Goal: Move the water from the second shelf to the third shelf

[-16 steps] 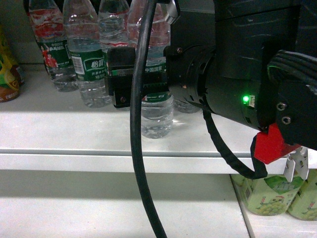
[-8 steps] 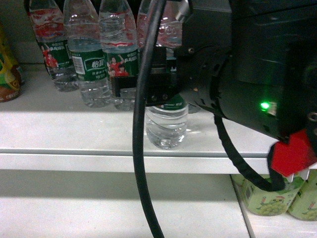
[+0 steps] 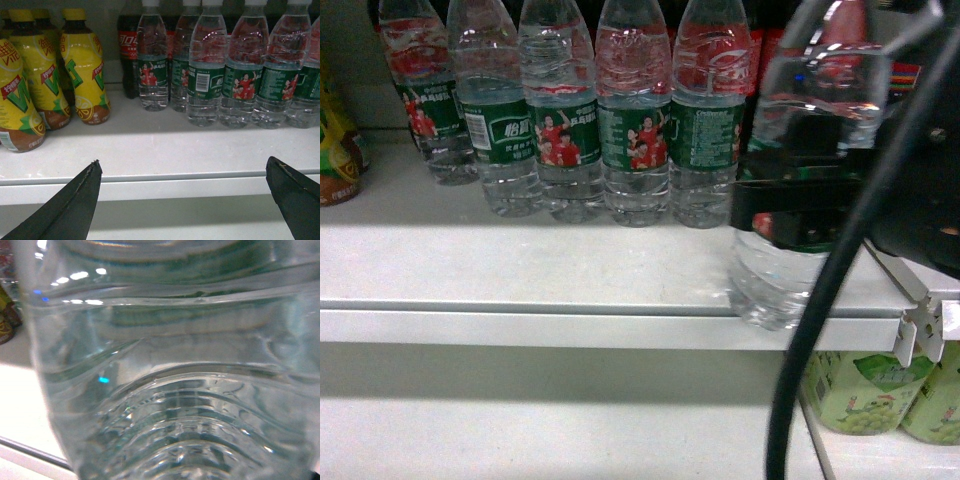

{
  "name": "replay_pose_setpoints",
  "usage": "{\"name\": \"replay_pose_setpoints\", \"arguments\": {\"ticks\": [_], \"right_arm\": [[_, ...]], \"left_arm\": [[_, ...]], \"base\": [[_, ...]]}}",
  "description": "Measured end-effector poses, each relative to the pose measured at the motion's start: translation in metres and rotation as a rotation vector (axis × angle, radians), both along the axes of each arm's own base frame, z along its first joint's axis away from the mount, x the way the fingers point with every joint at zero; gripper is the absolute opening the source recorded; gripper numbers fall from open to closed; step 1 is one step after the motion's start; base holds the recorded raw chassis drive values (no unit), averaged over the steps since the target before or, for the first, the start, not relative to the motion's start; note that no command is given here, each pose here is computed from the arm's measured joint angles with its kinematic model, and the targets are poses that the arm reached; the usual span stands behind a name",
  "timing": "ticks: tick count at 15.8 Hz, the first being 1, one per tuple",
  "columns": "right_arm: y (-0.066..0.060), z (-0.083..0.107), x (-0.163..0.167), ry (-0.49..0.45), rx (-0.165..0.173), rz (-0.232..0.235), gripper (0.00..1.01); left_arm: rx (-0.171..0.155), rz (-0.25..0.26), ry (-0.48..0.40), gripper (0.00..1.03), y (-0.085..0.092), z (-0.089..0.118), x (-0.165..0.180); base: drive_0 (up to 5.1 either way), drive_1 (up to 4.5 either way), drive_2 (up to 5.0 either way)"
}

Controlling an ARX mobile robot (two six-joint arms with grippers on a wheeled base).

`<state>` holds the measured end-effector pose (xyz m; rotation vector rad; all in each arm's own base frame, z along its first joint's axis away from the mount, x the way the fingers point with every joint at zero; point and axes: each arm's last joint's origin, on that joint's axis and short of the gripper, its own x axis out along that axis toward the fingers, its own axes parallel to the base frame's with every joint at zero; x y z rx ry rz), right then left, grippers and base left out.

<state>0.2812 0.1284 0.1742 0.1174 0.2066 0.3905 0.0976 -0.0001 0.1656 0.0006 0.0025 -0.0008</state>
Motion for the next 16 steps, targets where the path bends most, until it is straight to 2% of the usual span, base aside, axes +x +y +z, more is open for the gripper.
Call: {"name": "replay_pose_setpoints", "arguments": {"ticks": [1, 3, 8, 10, 11, 12, 14, 15, 16], "right_arm": [[-0.014, 0.000, -0.007, 0.001, 0.001, -0.029, 0.42], [-0.034, 0.002, -0.024, -0.009, 0.004, -0.071, 0.42], [-0.049, 0.003, -0.040, -0.027, -0.003, -0.102, 0.42], [-0.069, 0.000, -0.055, -0.055, -0.017, -0.170, 0.42], [-0.101, 0.000, -0.073, -0.081, -0.024, -0.286, 0.42], [-0.116, 0.005, -0.082, -0.096, -0.009, -0.328, 0.42], [-0.129, 0.016, -0.097, -0.132, 0.009, -0.381, 0.42], [-0.135, 0.029, -0.121, -0.179, 0.026, -0.393, 0.42], [-0.137, 0.032, -0.129, -0.197, 0.034, -0.397, 0.42]], "left_arm": [[0.000, 0.000, 0.000, 0.98, 0.000, 0.000, 0.000], [0.000, 0.000, 0.000, 0.98, 0.000, 0.000, 0.000], [0.000, 0.000, 0.000, 0.98, 0.000, 0.000, 0.000], [0.000, 0.000, 0.000, 0.98, 0.000, 0.000, 0.000], [0.000, 0.000, 0.000, 0.98, 0.000, 0.000, 0.000], [0.000, 0.000, 0.000, 0.98, 0.000, 0.000, 0.000], [0.000, 0.000, 0.000, 0.98, 0.000, 0.000, 0.000], [0.000, 0.000, 0.000, 0.98, 0.000, 0.000, 0.000], [0.000, 0.000, 0.000, 0.98, 0.000, 0.000, 0.000]], "base": [[0.0, 0.00, 0.0], [0.0, 0.00, 0.0], [0.0, 0.00, 0.0], [0.0, 0.00, 0.0], [0.0, 0.00, 0.0], [0.0, 0.00, 0.0], [0.0, 0.00, 0.0], [0.0, 0.00, 0.0], [0.0, 0.00, 0.0]]}}
